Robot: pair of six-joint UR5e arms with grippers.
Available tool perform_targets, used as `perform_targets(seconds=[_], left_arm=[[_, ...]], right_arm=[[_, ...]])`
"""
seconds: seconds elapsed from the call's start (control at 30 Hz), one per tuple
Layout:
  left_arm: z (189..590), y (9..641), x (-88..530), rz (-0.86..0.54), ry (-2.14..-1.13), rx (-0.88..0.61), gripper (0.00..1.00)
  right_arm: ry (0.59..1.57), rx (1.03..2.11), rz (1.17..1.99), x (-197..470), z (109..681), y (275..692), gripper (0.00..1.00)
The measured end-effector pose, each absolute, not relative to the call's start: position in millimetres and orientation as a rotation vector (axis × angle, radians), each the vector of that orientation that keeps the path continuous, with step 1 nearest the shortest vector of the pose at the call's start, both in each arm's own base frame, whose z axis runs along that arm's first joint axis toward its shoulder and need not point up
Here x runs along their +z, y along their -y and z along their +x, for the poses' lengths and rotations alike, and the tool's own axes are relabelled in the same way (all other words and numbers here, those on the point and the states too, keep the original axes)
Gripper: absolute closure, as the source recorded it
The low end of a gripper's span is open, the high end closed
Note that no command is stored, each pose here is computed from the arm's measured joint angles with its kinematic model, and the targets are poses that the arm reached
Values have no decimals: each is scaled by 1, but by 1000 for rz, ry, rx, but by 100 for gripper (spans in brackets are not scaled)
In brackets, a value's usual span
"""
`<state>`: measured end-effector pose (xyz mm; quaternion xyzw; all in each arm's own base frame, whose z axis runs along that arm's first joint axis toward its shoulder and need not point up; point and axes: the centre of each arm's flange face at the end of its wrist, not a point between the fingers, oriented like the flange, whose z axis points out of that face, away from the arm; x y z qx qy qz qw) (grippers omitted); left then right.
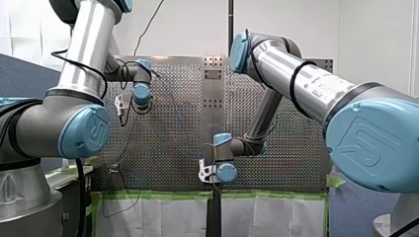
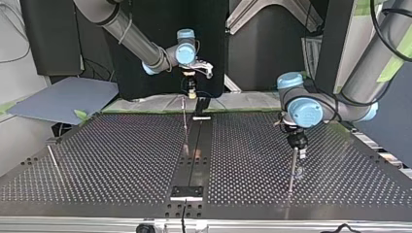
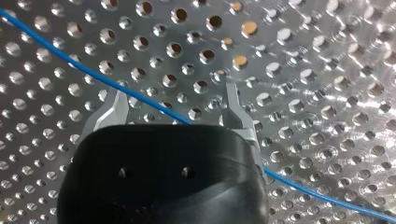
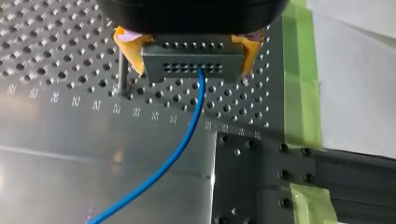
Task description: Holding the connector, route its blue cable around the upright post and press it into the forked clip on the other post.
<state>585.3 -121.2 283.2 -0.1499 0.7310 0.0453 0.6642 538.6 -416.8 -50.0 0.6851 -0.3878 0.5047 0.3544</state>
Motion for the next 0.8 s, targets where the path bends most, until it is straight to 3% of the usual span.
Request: perform_targets(seconds=[0.33,0.6,0.8], left_arm=[[579,125,323,-409,-1552,63,0],[577,126,327,-430,-1538,50,0],[577,126,327,-432,-1536,50,0]], right_arm=[[954,1354,1746,-2,583,401,100],[990,1416,1709,17,617,377,100],[1043,1438,1686,9,611,369,100]])
